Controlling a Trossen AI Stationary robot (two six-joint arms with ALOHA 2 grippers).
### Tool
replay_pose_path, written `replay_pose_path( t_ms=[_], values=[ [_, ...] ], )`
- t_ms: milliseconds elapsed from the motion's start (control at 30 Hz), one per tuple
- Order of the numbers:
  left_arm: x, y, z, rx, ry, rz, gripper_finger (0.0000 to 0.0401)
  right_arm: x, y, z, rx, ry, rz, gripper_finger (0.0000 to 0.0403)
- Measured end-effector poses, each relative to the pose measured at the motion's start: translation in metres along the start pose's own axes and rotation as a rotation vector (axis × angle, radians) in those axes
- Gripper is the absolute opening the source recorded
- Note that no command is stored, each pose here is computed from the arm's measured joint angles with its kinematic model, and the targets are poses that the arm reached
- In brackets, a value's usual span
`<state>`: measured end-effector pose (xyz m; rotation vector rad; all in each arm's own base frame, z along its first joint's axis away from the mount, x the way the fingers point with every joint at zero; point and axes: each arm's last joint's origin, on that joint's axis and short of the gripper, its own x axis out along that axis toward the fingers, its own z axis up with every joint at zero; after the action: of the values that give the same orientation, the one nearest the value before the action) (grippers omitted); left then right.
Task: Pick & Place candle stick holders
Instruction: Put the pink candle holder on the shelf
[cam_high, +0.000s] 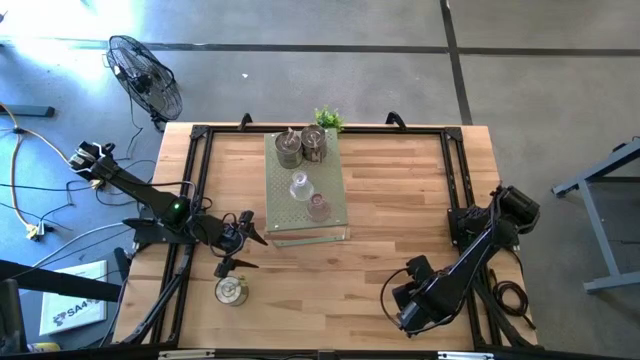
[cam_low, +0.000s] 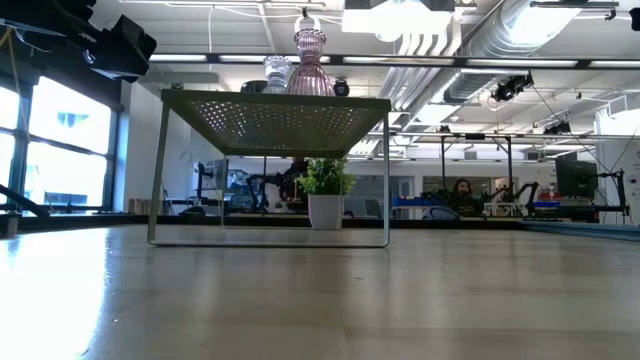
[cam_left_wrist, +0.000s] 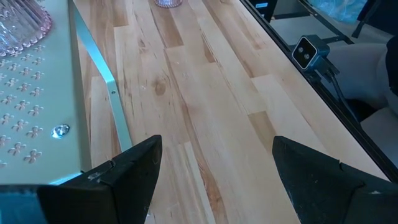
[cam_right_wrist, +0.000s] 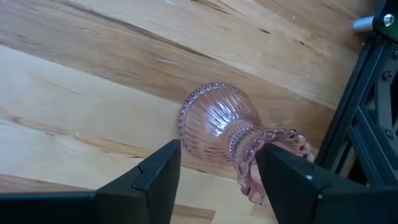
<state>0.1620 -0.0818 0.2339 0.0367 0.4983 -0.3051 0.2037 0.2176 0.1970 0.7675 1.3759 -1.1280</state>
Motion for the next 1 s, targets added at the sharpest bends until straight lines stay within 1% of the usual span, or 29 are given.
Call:
replay_pose_path(
  t_ms=[67,167,400,433,533,667,767,1000],
  values=[
    [0.0000,0.0000,0.0000,0.000,0.000,0.000,0.0301,0.0000,-0.0001,0.0000,-0.004,0.001,-0.001,0.0185],
    [0.0000,0.0001,-0.0008,0.001,0.008,0.001,0.0301,0.0000,-0.0002,0.0000,-0.008,0.002,-0.003,0.0149],
    [0.0000,0.0002,-0.0022,0.004,0.023,0.003,0.0301,-0.0007,-0.0002,0.0003,-0.056,-0.003,0.004,0.0031],
    [0.0000,0.0003,-0.0024,0.004,0.024,0.003,0.0301,-0.0007,-0.0002,0.0003,-0.064,-0.003,0.005,0.0025],
    [-0.0001,0.0004,-0.0032,0.006,0.033,0.005,0.0301,-0.0008,-0.0001,0.0003,-0.069,-0.003,0.005,0.0026],
    [-0.0001,0.0004,-0.0037,0.006,0.038,0.006,0.0301,-0.0007,-0.0002,0.0005,-0.067,-0.010,0.006,0.0042],
    [-0.0001,0.0005,-0.0043,0.007,0.043,0.007,0.0301,-0.0007,-0.0003,0.0007,-0.077,-0.014,0.007,0.0027],
    [-0.0002,0.0007,-0.0061,0.010,0.062,0.008,0.0301,-0.0005,-0.0004,0.0021,-0.098,-0.058,0.015,0.0025]
  ],
)
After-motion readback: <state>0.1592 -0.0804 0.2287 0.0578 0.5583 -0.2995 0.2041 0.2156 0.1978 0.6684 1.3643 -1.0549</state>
